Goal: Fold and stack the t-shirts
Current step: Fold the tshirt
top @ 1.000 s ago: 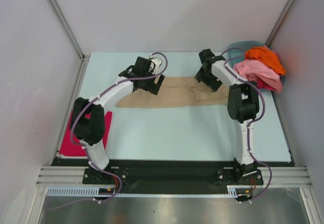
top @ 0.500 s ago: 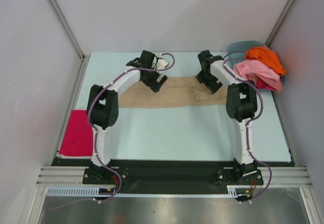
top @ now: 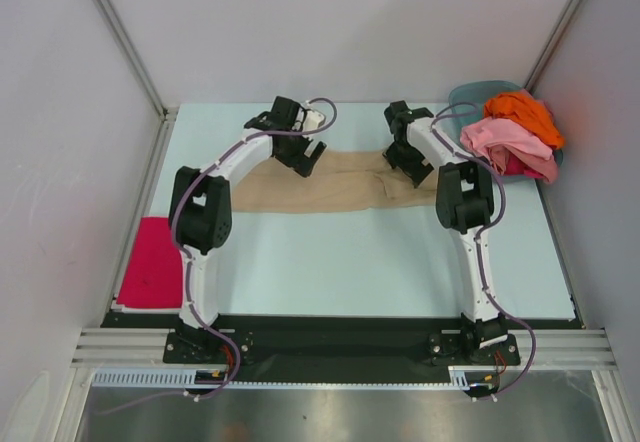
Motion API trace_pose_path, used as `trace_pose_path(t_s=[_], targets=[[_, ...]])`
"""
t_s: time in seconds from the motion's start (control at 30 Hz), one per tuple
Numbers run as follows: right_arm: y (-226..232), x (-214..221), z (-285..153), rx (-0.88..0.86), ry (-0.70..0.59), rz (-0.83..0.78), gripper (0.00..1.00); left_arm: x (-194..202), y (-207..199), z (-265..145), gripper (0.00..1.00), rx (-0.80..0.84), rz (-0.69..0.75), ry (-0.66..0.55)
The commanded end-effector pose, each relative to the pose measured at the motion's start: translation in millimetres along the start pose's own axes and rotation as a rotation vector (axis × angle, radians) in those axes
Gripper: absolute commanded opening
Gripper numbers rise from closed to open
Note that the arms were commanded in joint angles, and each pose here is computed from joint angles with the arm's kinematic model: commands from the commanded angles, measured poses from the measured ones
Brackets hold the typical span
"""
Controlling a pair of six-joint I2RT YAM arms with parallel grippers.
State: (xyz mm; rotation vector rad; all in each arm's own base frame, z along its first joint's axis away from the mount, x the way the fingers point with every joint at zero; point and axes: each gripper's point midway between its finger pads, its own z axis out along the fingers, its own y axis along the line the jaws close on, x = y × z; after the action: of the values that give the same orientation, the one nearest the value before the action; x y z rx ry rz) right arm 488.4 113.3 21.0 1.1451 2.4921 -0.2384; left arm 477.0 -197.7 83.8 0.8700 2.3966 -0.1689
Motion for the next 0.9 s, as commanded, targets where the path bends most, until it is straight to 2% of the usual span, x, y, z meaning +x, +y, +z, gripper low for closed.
trace_pose_path(t_s=[0.0,0.33,0.6,0.87], targets=[[6.1,27.6,34.7,0.039,0.041,0.007,1.0,-18.9,13.4,-33.7,1.0,-0.041,-0.05,-0.071],[35.7,30.1,45.7,-0.019,0.004,-0.095,1.0,-8.5,26.6,-38.2,1.0,0.018,-0.196,-0.091],[83.9,30.8,36.6,-0.173,-0.049,-0.145,1.0,-6.0,39.7,-33.0,1.0,-0.051,-0.166,-0.072],[103.8,19.9,36.3,-0.231,-0.113,-0.149,1.0,1.7,41.3,4.2,1.0,-0.035,-0.12,-0.015]])
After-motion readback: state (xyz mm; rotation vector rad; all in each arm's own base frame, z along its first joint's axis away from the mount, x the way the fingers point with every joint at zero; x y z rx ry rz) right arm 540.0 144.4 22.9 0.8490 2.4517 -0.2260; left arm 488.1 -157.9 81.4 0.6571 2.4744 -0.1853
